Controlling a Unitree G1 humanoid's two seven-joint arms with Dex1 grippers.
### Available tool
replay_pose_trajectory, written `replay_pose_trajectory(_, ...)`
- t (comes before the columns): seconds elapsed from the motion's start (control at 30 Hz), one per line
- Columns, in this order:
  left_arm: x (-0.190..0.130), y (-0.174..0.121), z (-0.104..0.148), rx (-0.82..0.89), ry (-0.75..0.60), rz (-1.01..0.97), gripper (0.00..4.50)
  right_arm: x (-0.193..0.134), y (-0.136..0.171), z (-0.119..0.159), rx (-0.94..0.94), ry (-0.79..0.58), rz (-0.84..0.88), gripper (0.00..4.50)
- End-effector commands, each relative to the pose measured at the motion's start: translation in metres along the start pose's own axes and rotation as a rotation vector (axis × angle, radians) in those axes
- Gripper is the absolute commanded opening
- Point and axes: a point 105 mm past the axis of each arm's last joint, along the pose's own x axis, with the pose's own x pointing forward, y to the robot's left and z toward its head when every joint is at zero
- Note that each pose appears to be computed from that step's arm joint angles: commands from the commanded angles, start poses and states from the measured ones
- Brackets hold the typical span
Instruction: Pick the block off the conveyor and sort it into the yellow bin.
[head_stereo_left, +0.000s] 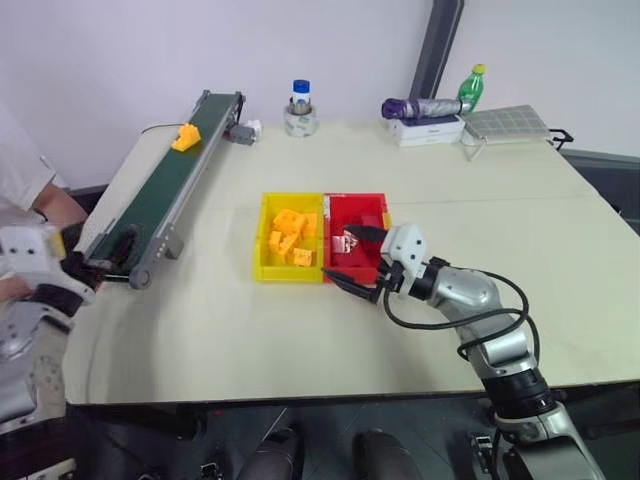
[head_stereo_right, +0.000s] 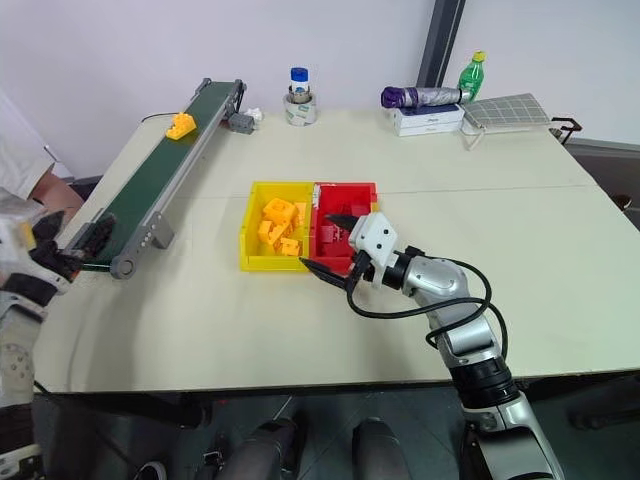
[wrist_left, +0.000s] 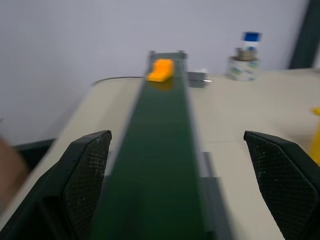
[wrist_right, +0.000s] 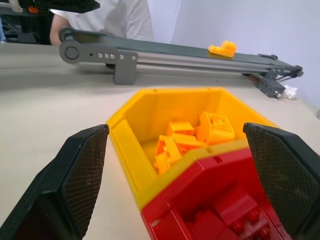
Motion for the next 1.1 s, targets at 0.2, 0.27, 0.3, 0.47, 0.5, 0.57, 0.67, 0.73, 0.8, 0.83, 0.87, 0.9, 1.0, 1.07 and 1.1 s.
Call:
replay_pose_trajectory(0.2,-0.013,0.007,0.003,0.028,-0.008,0.029,4.47,0.000,-0.004,0.016,-0.045,-0.052,-0.002,4.50)
replay_pose_trajectory(0.27,-0.012,0.007,0.003,0.028,-0.010,0.033,4.47,0.000,-0.004,0.015,-0.043,-0.053,-0.002,4.50)
replay_pose_trajectory(0.3,-0.012,0.007,0.004,0.028,-0.011,0.033,4.47,0.000,-0.004,0.015,-0.044,-0.053,-0.001,4.50)
replay_pose_trajectory(0.47,-0.009,0.008,0.003,0.032,-0.006,0.033,4.47,0.002,-0.004,0.015,-0.046,-0.052,0.002,4.50)
replay_pose_trajectory(0.5,-0.009,0.008,0.002,0.032,-0.006,0.032,4.47,0.002,-0.003,0.015,-0.047,-0.051,0.003,4.50)
replay_pose_trajectory(0.57,-0.008,0.007,0.001,0.036,-0.001,0.029,4.47,0.002,-0.003,0.015,-0.047,-0.050,0.002,4.50)
replay_pose_trajectory(0.67,-0.007,0.006,0.000,0.039,0.005,0.024,4.47,0.002,-0.003,0.015,-0.046,-0.050,0.001,4.50)
replay_pose_trajectory(0.73,-0.005,0.006,0.000,0.046,0.007,0.025,4.47,0.002,-0.002,0.015,-0.046,-0.049,0.000,4.50)
replay_pose_trajectory(0.8,-0.004,0.006,0.000,0.049,0.007,0.027,4.47,0.002,-0.002,0.015,-0.047,-0.048,0.000,4.50)
replay_pose_trajectory(0.83,-0.003,0.006,0.000,0.051,0.007,0.026,4.47,0.002,-0.002,0.014,-0.047,-0.047,-0.001,4.50)
replay_pose_trajectory(0.87,-0.003,0.006,0.000,0.048,0.006,0.025,4.47,0.001,-0.002,0.014,-0.047,-0.046,-0.001,4.50)
replay_pose_trajectory(0.9,-0.002,0.006,0.000,0.049,0.006,0.024,4.47,0.001,-0.002,0.014,-0.047,-0.046,-0.001,4.50)
replay_pose_trajectory(1.0,-0.001,0.005,0.000,0.048,0.005,0.021,4.47,0.002,-0.002,0.014,-0.047,-0.045,-0.002,4.50)
replay_pose_trajectory(1.07,0.000,0.004,0.000,0.058,0.009,0.016,4.47,0.002,-0.002,0.013,-0.046,-0.045,-0.002,4.50)
replay_pose_trajectory(1.1,0.000,0.004,0.000,0.061,0.009,0.014,4.47,0.002,-0.002,0.013,-0.045,-0.045,-0.002,4.50)
